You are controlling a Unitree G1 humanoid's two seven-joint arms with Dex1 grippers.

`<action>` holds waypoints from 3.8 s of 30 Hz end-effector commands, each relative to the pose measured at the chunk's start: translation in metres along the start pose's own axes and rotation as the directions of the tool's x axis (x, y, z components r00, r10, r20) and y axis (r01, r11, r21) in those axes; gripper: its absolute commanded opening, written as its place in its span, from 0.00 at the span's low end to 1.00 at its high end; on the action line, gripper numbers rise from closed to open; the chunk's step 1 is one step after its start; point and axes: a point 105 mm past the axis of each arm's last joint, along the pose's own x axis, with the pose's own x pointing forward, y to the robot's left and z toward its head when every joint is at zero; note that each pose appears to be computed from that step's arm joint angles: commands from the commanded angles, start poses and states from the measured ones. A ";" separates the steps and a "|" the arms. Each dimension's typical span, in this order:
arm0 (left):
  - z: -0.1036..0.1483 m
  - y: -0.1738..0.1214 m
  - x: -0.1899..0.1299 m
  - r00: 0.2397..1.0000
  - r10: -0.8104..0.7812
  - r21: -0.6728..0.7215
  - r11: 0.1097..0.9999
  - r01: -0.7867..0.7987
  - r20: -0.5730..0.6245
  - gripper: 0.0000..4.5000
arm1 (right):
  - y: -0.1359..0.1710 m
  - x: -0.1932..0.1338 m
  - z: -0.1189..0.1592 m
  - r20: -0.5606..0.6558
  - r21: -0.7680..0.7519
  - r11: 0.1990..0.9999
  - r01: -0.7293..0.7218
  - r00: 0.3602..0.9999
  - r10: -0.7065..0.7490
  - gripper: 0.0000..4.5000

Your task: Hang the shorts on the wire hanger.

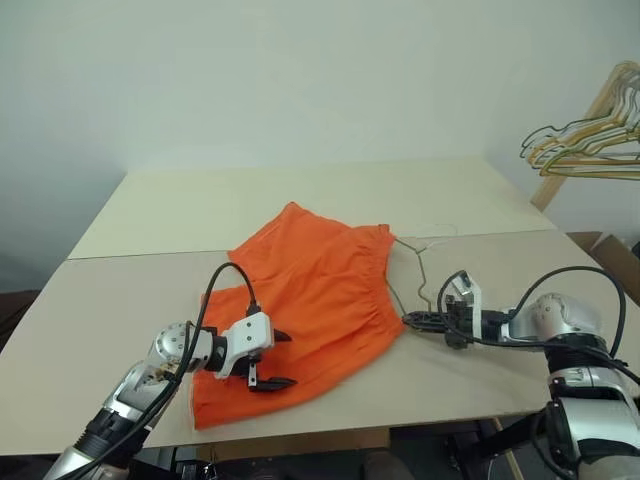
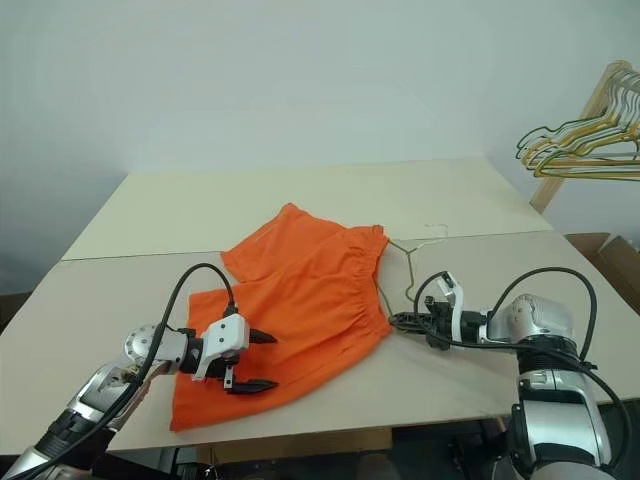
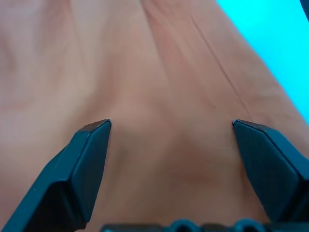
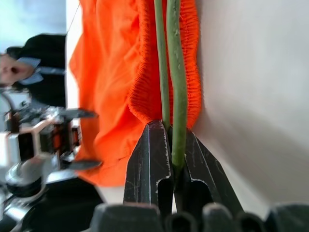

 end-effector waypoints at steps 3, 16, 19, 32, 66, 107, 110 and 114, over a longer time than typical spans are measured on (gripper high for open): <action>0.005 0.003 -0.002 1.000 0.016 0.022 1.000 -0.016 0.012 0.97 | 0.011 -0.003 0.014 0.123 -0.349 0.930 0.113 0.990 -0.074 0.00; 0.110 0.097 -0.040 0.926 0.216 0.161 0.948 -0.275 0.310 0.97 | 0.052 -0.002 0.030 0.308 -0.861 0.385 0.331 0.944 -0.121 0.00; 0.160 0.132 -0.066 0.895 0.237 0.252 0.904 -0.346 0.377 0.97 | 0.062 -0.002 0.032 0.316 -0.893 0.300 0.336 0.942 -0.114 0.00; 0.211 0.162 -0.102 0.997 0.035 0.510 0.860 0.006 -0.071 0.97 | 0.089 0.004 0.030 0.272 -0.953 0.107 0.283 0.957 -0.102 0.00; 0.169 0.167 -0.055 0.934 0.059 0.527 0.837 0.146 -0.352 0.15 | 0.104 0.011 0.018 0.277 -0.961 -0.053 0.273 0.954 -0.114 0.00; 0.191 0.170 -0.106 0.977 0.123 0.595 0.804 0.006 -0.175 0.00 | 0.075 -0.047 0.020 0.407 -0.838 0.440 0.322 0.907 0.110 0.99; 0.194 0.169 -0.110 0.979 0.123 0.599 0.800 -0.002 -0.160 0.00 | 0.075 -0.024 0.009 0.379 -0.795 0.566 0.219 0.907 0.182 0.99; 0.194 0.168 -0.112 0.980 0.119 0.602 0.798 0.002 -0.160 0.00 | 0.070 0.010 -0.001 0.335 -0.771 0.618 0.151 0.923 0.192 0.99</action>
